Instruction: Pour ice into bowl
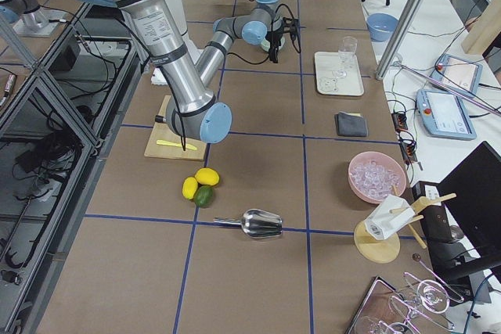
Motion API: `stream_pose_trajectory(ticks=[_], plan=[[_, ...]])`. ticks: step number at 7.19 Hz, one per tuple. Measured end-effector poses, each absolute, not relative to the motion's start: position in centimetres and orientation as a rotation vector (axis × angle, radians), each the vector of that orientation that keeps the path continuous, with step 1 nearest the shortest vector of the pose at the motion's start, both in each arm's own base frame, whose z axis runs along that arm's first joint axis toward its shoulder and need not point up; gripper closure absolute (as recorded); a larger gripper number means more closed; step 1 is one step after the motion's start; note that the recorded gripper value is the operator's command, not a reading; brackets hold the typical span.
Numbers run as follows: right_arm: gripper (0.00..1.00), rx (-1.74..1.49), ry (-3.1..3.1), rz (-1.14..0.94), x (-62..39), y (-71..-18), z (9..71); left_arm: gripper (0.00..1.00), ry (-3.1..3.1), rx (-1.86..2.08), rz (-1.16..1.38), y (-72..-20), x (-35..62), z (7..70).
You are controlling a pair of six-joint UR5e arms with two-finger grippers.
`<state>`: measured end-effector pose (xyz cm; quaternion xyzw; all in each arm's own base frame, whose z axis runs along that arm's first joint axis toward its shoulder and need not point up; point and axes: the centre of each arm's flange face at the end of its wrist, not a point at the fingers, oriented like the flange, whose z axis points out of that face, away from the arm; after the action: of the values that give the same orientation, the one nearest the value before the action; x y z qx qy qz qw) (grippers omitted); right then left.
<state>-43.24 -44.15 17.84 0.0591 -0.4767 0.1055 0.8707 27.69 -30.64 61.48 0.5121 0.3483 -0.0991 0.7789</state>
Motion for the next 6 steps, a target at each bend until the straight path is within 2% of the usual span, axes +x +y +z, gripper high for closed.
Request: stream_pose_trajectory(ticks=[6], plan=[[0.00, 0.108, -0.996, 0.211, -45.0, -42.8, 17.7, 0.00, 0.750, 1.125, -0.206, -33.0, 23.7, 57.3]])
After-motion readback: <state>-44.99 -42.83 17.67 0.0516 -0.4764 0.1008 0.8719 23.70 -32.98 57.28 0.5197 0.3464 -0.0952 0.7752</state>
